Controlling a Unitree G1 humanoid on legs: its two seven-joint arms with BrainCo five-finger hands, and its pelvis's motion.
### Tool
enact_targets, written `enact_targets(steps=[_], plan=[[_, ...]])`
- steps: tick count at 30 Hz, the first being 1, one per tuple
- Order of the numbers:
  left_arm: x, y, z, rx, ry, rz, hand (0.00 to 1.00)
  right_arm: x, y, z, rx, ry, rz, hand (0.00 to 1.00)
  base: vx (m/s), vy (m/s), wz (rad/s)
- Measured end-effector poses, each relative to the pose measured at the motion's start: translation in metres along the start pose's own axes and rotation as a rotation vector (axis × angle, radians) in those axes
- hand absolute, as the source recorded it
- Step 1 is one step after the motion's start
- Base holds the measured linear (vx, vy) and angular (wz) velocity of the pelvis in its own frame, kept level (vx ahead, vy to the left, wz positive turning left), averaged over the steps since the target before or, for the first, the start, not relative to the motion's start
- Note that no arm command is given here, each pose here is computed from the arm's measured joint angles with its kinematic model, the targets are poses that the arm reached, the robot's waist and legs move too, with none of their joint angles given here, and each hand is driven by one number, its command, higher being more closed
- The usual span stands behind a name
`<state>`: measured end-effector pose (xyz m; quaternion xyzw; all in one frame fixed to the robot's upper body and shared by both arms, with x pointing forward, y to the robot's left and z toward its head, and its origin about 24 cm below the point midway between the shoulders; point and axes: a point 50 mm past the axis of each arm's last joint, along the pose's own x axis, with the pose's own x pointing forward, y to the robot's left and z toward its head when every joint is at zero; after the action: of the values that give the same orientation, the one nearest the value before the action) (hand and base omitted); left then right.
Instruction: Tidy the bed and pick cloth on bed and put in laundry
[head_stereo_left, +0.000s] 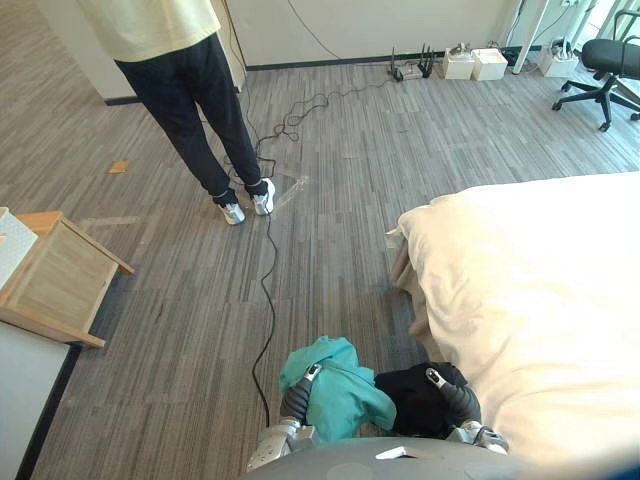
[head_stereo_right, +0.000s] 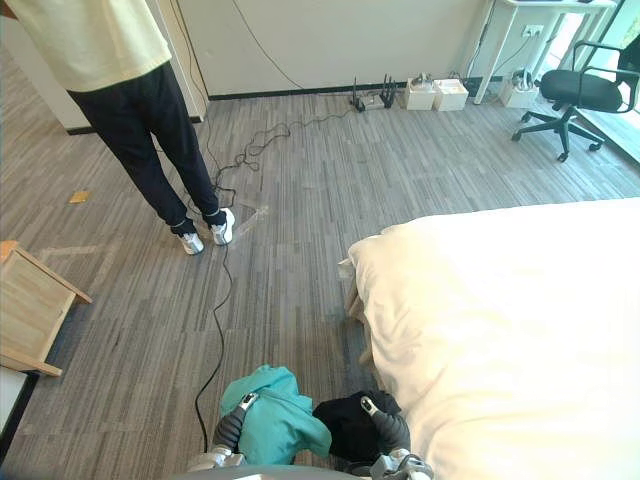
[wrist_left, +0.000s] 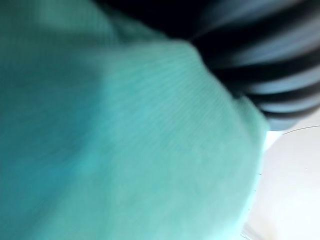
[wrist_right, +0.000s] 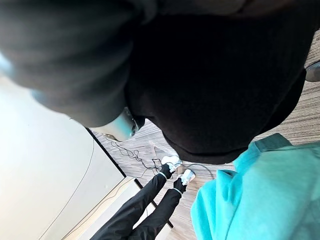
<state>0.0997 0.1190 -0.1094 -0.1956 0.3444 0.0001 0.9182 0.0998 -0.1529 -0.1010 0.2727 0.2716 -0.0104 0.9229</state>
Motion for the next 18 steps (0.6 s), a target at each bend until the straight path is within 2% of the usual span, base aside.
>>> enact_targets(steps=[1,7,11,18], plan=[[-0.007,0.002,-0.008,0.031,0.032,0.0,1.0,0.001,0.005,-0.007,-0.007,0.027,0.022,1.0,0.0,0.0,0.0],[-0.006,0.003,-0.007,0.03,0.026,0.005,1.0,0.001,0.004,-0.006,-0.01,0.026,0.02,1.0,0.0,-0.006,-0.05],[-0.002,0.002,0.0,0.038,0.0,0.006,1.0,0.001,0.001,-0.005,-0.01,0.019,-0.021,1.0,0.02,-0.029,-0.06],[0.012,0.01,0.05,-0.032,-0.212,0.056,1.0,0.006,-0.01,0.015,-0.077,-0.021,-0.063,1.0,0.04,-0.022,-0.01]])
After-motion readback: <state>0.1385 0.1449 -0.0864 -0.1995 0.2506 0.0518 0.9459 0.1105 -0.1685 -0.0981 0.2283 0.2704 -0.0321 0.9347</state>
